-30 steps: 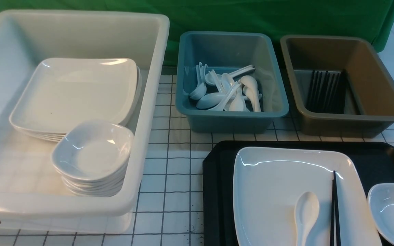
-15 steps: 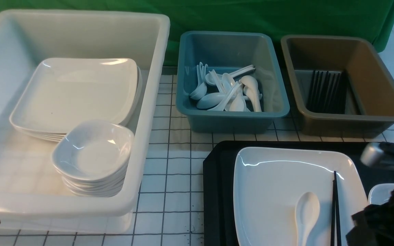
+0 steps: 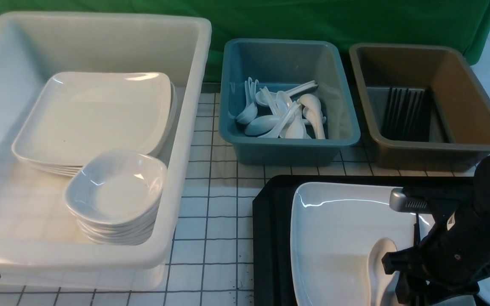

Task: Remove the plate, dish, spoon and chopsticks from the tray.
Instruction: Use the right arm to grab a pair of chopsticks from the plate, then use the right arm to put the chopsticks into the small storage box on the right

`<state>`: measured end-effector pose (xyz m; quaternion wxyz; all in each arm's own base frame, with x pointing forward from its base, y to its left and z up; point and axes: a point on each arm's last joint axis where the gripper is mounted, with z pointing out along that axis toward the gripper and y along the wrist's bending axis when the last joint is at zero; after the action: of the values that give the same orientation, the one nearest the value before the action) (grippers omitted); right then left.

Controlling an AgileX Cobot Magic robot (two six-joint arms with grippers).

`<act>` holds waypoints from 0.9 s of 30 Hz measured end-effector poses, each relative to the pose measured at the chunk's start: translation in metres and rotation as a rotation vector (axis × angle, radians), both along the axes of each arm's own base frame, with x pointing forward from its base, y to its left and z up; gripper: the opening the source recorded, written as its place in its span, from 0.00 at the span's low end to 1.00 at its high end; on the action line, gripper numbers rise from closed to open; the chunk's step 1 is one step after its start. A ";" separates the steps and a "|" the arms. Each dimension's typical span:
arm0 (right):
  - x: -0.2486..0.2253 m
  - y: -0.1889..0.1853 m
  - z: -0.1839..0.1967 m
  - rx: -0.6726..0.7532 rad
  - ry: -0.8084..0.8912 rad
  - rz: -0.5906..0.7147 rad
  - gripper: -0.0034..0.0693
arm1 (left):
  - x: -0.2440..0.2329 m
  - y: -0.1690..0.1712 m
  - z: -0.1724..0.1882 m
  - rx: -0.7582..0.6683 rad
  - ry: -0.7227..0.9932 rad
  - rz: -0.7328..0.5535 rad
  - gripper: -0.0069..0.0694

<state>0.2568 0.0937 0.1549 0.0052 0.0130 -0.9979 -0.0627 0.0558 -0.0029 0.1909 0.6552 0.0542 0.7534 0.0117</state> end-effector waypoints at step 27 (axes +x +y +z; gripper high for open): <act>0.047 -0.029 0.170 -0.052 -0.434 0.093 0.26 | 0.000 0.000 0.000 0.000 0.000 0.000 0.12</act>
<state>0.3034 0.0644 0.3252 -0.2064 0.0720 -0.9753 -0.0324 0.0558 -0.0029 0.1909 0.6552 0.0542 0.7534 0.0117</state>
